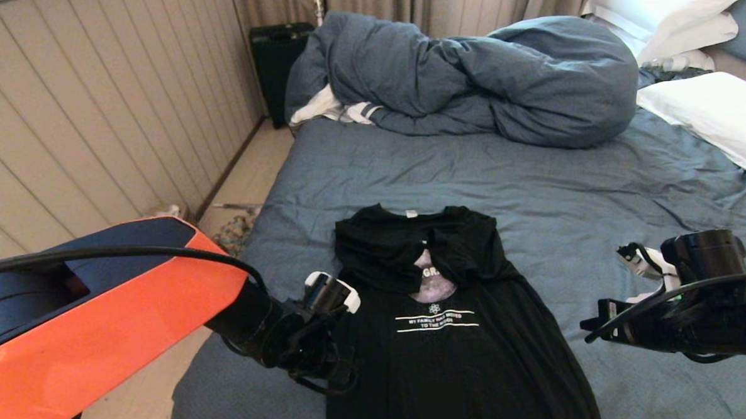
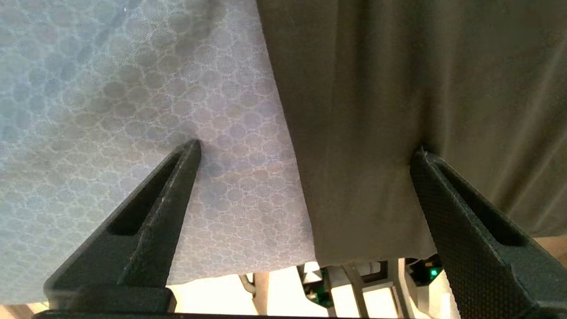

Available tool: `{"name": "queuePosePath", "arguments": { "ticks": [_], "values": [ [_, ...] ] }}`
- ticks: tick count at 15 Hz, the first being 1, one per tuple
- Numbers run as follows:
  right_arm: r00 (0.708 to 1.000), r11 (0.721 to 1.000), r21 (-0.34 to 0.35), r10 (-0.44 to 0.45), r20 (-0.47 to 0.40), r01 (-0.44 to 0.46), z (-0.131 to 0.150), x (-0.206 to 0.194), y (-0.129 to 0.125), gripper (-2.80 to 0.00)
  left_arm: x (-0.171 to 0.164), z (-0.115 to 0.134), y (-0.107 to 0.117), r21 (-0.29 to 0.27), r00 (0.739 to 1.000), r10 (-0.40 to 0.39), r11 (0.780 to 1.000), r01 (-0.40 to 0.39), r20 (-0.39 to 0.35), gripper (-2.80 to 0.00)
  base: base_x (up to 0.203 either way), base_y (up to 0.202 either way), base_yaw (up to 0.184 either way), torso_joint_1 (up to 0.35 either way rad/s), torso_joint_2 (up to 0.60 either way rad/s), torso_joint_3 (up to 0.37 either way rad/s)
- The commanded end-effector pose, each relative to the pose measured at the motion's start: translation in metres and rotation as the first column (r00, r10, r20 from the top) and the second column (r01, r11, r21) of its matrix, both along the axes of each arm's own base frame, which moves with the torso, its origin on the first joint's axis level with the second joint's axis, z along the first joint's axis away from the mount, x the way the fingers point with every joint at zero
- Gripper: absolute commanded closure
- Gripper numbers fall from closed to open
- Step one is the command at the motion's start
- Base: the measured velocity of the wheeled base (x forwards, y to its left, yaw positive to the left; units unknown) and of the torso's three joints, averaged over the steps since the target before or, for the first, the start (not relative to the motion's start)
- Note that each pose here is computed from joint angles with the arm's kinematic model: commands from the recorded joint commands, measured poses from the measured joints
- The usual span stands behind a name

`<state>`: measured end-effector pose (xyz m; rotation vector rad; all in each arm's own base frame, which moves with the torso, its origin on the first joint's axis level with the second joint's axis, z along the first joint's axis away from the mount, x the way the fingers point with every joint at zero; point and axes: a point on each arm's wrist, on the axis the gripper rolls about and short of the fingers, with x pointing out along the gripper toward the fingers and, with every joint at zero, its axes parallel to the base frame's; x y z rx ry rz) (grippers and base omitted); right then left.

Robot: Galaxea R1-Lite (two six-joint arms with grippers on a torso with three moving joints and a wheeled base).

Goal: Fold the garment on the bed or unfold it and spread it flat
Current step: Fold the black T-shirt

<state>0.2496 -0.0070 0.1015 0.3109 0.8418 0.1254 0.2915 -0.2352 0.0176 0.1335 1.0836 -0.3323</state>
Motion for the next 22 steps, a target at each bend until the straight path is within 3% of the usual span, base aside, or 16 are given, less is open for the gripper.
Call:
{"name": "queuePosePath", "arguments": {
  "ticks": [1,12,16,17,19,22],
  "values": [
    [1.000,1.000,0.002,-0.005,0.010,0.005,0.002,-0.001,-0.001,0.00,-0.002,-0.002,-0.004,0.000,1.000,-0.007,1.000,0.007,-0.002,0.00,0.000,0.000,0.000,0.000,0.00,0.000],
    [1.000,1.000,0.000,-0.021,0.010,0.021,0.003,-0.001,-0.005,0.00,-0.012,0.010,-0.012,-0.030,1.000,-0.022,0.999,0.023,0.015,0.00,0.000,0.000,0.000,0.000,0.00,0.000],
    [0.996,0.999,-0.022,-0.037,-0.086,0.035,-0.022,-0.003,-0.012,0.00,-0.015,0.022,-0.009,-0.048,0.999,-0.016,0.999,0.018,0.028,0.00,0.000,0.000,0.000,0.000,0.00,0.000],
    [0.995,0.999,-0.031,-0.023,-0.101,0.020,-0.025,-0.006,-0.012,-2.80,-0.016,0.023,-0.009,-0.050,0.999,-0.015,0.999,0.017,0.029,0.00,0.000,0.000,0.000,0.000,0.00,0.000],
    [0.992,0.999,-0.044,-0.006,-0.128,0.001,-0.032,-0.007,-0.013,-2.80,-0.015,0.022,-0.009,-0.049,1.000,-0.010,0.999,0.012,0.027,0.00,0.000,0.000,0.000,0.000,0.00,0.000],
    [0.982,0.990,-0.099,0.084,-0.167,-0.101,-0.045,-0.013,-0.012,-2.80,-0.015,0.021,-0.009,-0.047,1.000,-0.010,0.999,0.011,0.026,0.00,0.000,0.000,0.000,0.000,0.00,0.000]
  ]
}}
